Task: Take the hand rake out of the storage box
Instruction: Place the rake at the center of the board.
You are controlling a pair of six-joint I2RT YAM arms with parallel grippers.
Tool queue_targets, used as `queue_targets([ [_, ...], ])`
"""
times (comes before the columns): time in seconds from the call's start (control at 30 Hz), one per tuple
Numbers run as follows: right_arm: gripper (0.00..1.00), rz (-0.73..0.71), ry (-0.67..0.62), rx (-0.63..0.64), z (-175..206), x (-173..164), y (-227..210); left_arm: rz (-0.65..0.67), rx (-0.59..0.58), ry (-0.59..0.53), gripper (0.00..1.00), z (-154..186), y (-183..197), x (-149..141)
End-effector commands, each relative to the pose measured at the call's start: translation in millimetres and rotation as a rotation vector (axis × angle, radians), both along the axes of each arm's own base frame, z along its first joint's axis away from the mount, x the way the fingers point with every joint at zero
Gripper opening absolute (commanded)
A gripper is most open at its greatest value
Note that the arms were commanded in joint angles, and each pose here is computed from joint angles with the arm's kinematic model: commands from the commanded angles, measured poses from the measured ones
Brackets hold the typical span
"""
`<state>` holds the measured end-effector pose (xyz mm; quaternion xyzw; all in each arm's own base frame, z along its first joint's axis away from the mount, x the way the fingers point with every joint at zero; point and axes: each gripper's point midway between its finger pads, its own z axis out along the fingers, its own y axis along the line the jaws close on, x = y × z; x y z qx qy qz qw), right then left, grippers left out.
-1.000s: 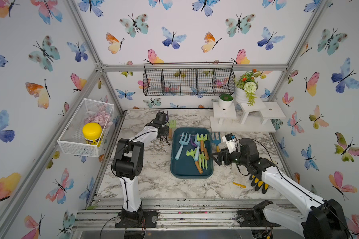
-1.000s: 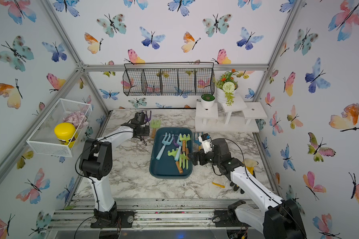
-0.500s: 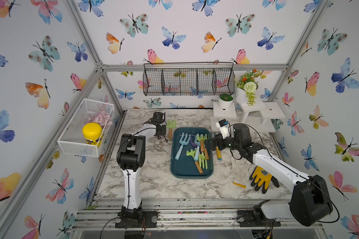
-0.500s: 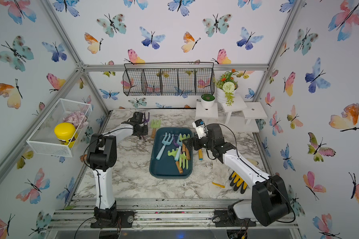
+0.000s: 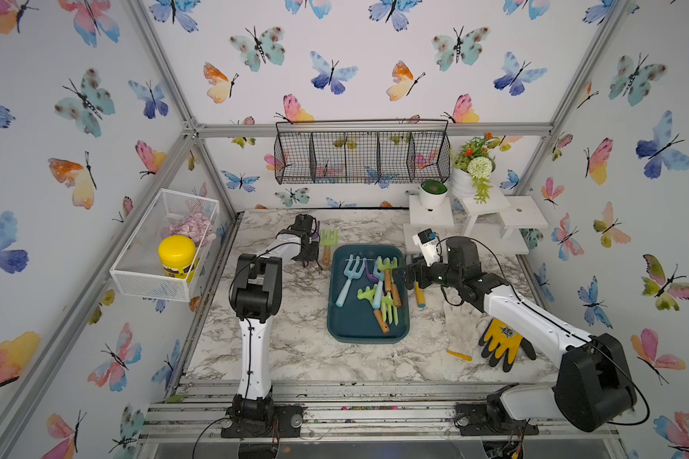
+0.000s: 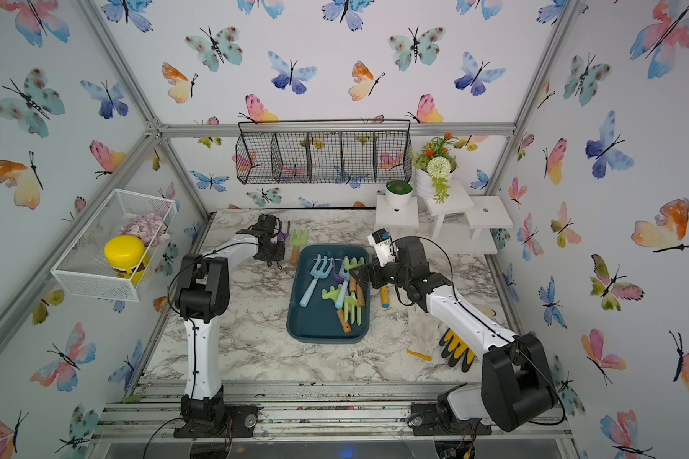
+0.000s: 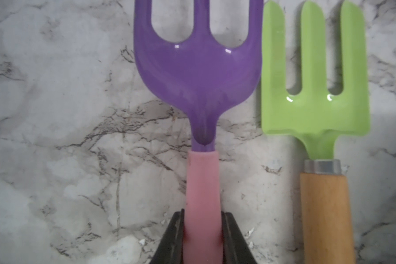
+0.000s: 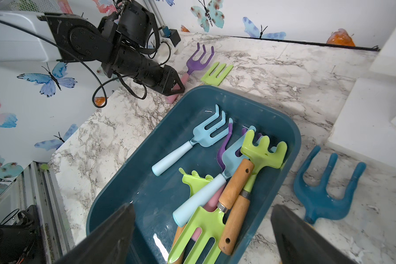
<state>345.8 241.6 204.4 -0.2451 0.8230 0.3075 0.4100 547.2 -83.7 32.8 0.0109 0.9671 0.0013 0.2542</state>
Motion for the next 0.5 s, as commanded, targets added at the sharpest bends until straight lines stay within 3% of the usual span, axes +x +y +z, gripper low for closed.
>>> queue_targets([
  [0.0, 1.0, 0.017, -0.014, 0.003, 2.8, -2.0, 1.2, -0.021, -0.007, 0.069, 0.17, -11.7, -4.0, -7.4],
  [0.27, 1.0, 0.012, -0.019, 0.001, 3.8, -3.7, -0.7, -0.013, 0.002, 0.106, 0.21, -15.3, -4.1, -10.2],
  [0.47, 1.0, 0.016, -0.017, 0.003, 4.1, -5.0, -0.5, -0.009, 0.016, 0.111, 0.3, -12.2, -2.0, -12.3],
])
